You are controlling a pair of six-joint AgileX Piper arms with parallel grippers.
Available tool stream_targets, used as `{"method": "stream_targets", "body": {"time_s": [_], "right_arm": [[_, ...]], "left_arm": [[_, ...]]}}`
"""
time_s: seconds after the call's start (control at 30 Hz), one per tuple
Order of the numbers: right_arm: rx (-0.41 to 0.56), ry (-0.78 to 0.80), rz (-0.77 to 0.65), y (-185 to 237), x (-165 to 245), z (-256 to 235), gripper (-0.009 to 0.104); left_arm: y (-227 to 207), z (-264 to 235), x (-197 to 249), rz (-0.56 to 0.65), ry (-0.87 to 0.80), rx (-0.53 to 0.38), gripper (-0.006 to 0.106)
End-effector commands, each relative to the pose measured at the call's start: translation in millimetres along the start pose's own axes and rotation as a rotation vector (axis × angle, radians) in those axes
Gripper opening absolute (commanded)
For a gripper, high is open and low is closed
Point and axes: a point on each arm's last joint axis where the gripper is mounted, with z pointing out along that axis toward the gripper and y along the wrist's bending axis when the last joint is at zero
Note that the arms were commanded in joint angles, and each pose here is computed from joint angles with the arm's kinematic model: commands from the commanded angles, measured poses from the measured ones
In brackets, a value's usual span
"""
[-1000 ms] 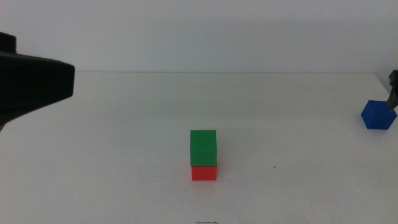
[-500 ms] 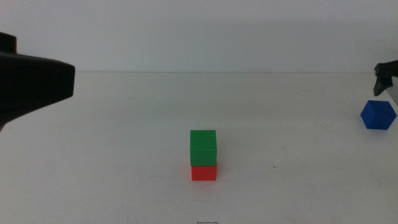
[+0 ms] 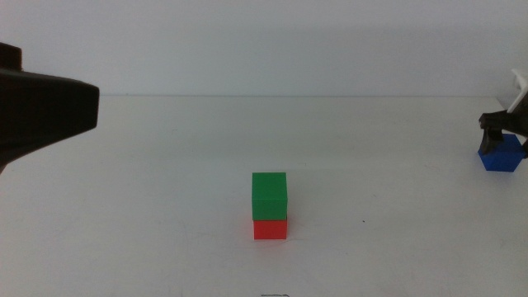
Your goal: Stack red cubes first, then green, then blue cubes in a specific spot.
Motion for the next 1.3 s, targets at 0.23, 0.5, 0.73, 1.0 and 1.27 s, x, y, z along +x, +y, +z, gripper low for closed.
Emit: {"method": "stream_targets", "body": {"time_s": [0.23,0.5,0.73,1.0,1.27], "right_arm": [[0.053,-0.148,-0.049,43.5,-4.7,-82.7,-0.001],[0.074,-0.213,-0.056,166.7,68.6,-182.9,-0.001],[-0.08,-0.17,-0.103,263.2,129.1,-206.1,-0.001],[-0.146,-0.198,-0.031,327.4,164.2,-197.7,-0.001],[-0.157,-0.172,-0.084,351.1,161.5,-197.3,-0.001]], "left_arm": [[-0.9,-4.1,-11.0,-0.004,-0.092,0.006,0.094],[-0.9,-3.8,-11.0,-0.004,-0.091,0.006,0.094],[-0.9,-3.8,-11.0,-0.005,-0.091,0.007,0.094],[-0.9,-3.8,-11.0,-0.005,-0.091,0.007,0.094],[-0.9,-3.8,-10.9,-0.005,-0.09,0.007,0.094]]}}
